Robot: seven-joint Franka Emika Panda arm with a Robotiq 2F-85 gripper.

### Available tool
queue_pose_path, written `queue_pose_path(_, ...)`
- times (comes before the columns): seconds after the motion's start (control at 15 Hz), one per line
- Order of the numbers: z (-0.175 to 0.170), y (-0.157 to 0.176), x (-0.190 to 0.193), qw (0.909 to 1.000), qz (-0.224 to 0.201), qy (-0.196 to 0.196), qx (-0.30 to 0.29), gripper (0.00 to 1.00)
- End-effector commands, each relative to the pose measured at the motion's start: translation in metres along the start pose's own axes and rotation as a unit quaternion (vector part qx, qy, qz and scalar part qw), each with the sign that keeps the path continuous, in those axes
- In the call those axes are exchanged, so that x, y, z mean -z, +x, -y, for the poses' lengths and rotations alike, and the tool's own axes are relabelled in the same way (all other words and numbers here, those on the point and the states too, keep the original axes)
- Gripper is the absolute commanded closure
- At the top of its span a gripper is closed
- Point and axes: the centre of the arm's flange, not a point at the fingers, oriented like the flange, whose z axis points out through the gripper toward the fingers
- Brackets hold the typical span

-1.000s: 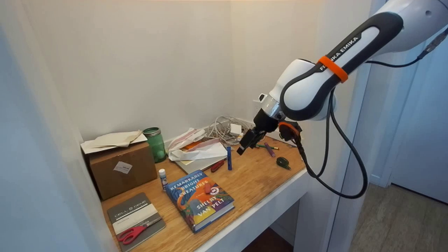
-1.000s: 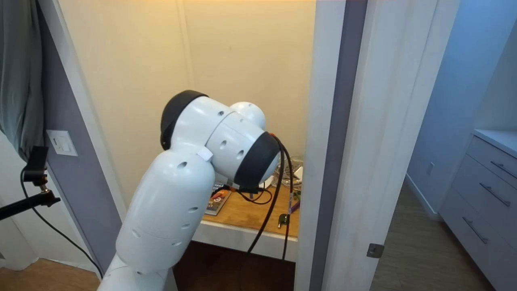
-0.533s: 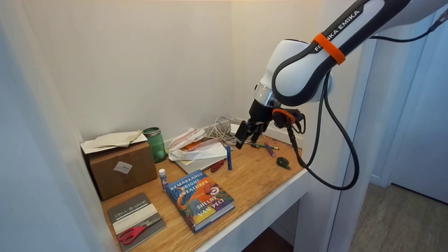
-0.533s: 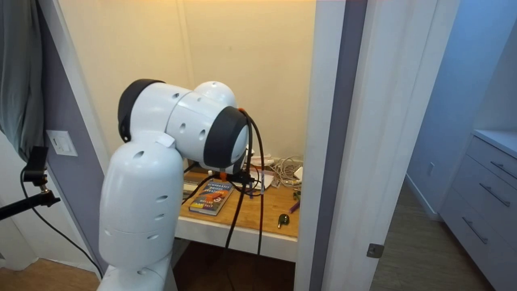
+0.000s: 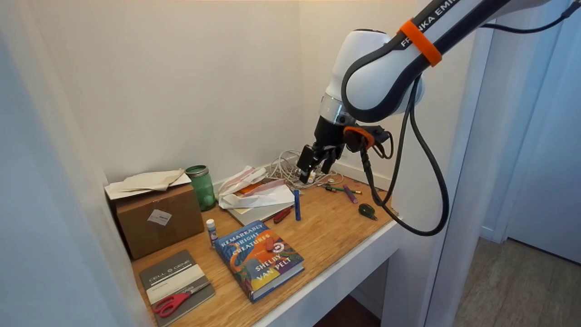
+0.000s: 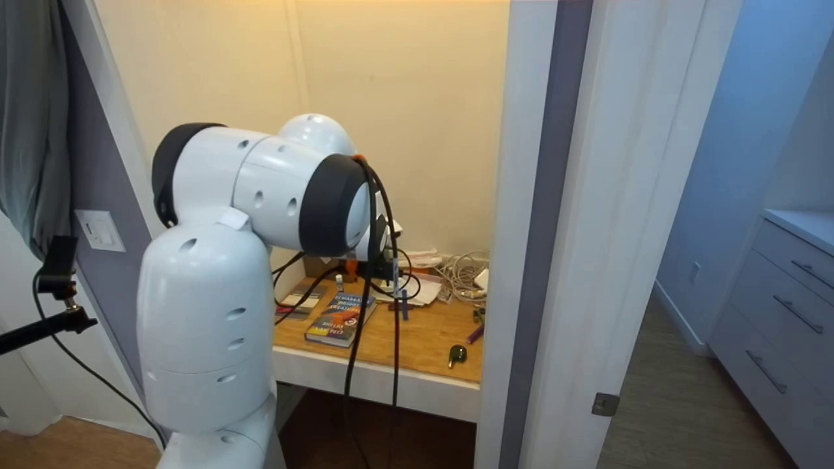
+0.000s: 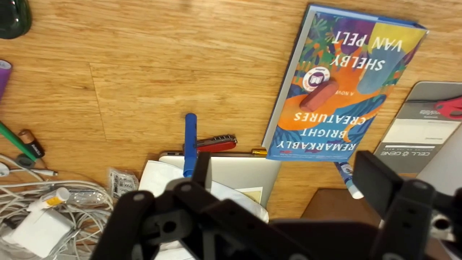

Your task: Put the blue marker in an upright position

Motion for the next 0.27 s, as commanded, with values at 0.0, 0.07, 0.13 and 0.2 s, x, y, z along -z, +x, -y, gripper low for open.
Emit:
queue_pose_path(0.0, 0.0000, -0.0004, -0.0005, 1.0000, 0.001, 0.001, 0.000, 0.00)
queue_pose_path(0.07, -0.0004, -0.0007, -0.0009, 1.0000, 0.001, 0.001, 0.000, 0.00)
queue_pose_path(0.13, -0.0011, -0.0009, -0.0010, 1.0000, 0.001, 0.001, -0.001, 0.00)
queue_pose_path(0.2, -0.0012, -0.0009, -0.0010, 1.0000, 0.001, 0.001, -0.001, 0.00)
